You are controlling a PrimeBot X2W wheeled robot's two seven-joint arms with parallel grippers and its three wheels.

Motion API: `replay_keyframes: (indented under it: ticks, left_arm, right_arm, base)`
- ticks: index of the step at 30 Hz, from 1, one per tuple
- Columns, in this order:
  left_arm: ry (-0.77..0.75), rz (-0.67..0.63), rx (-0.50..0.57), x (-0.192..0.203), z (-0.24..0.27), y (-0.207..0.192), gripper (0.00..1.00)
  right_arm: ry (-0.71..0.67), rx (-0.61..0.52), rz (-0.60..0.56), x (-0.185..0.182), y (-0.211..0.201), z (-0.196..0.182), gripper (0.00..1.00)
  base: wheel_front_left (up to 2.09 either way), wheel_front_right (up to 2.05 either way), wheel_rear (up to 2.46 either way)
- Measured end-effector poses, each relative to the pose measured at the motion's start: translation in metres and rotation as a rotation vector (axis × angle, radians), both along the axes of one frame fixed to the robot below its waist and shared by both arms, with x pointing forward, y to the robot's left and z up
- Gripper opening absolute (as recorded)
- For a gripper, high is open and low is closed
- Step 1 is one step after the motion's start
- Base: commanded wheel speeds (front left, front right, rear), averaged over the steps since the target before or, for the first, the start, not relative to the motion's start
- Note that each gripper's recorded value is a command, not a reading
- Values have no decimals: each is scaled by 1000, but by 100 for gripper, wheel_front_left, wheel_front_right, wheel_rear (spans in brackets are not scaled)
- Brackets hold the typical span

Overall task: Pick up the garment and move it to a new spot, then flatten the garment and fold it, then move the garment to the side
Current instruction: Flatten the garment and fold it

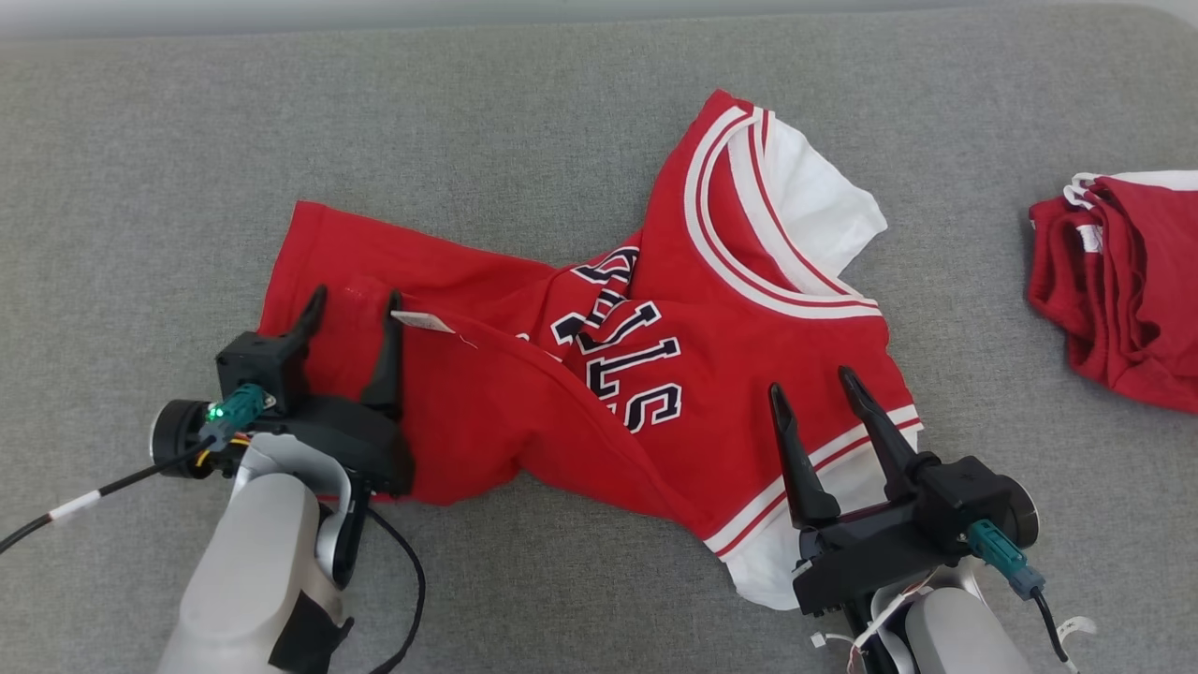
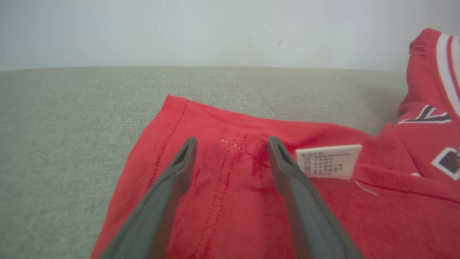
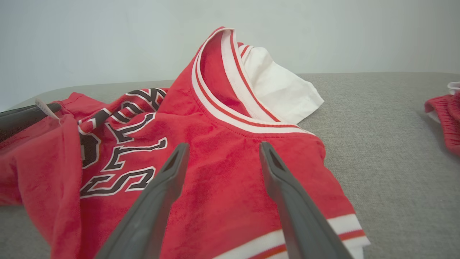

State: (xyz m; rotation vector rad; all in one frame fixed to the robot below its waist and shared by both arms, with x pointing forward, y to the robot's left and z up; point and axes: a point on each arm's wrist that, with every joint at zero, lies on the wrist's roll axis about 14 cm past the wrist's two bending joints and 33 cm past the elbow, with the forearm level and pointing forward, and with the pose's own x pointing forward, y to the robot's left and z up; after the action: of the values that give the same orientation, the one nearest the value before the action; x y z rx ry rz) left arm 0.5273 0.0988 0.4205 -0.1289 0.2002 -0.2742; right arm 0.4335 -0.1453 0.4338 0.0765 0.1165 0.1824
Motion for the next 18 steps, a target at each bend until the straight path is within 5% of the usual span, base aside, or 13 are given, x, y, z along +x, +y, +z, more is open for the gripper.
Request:
replay_keyframes:
  ticks: [7,8,9,10,11,18]
  left_arm:
    - [23,-18,3,-5,-5,-1,100]
    - [27,-17,1,-5,-6,0,85]
    - [30,-22,3,-6,-7,-1,44]
    - [28,-33,8,-6,-7,-3,44]
    - [25,-42,5,-7,-6,-6,0]
    - [14,-70,0,-10,0,-12,0]
  right_arm:
    - [1,-1,9,0,4,0,100]
    - [-1,-1,12,0,4,1,100]
    - [-4,-1,13,1,5,2,100]
    - [-7,-2,15,1,5,3,100]
    - [-10,-2,15,2,5,4,100]
    - [-10,-4,14,-2,5,5,100]
  base:
    - [0,0,0]
    - [0,0,0]
    - [0,0,0]
    - [0,0,0]
    - [0,0,0]
    - [0,0,0]
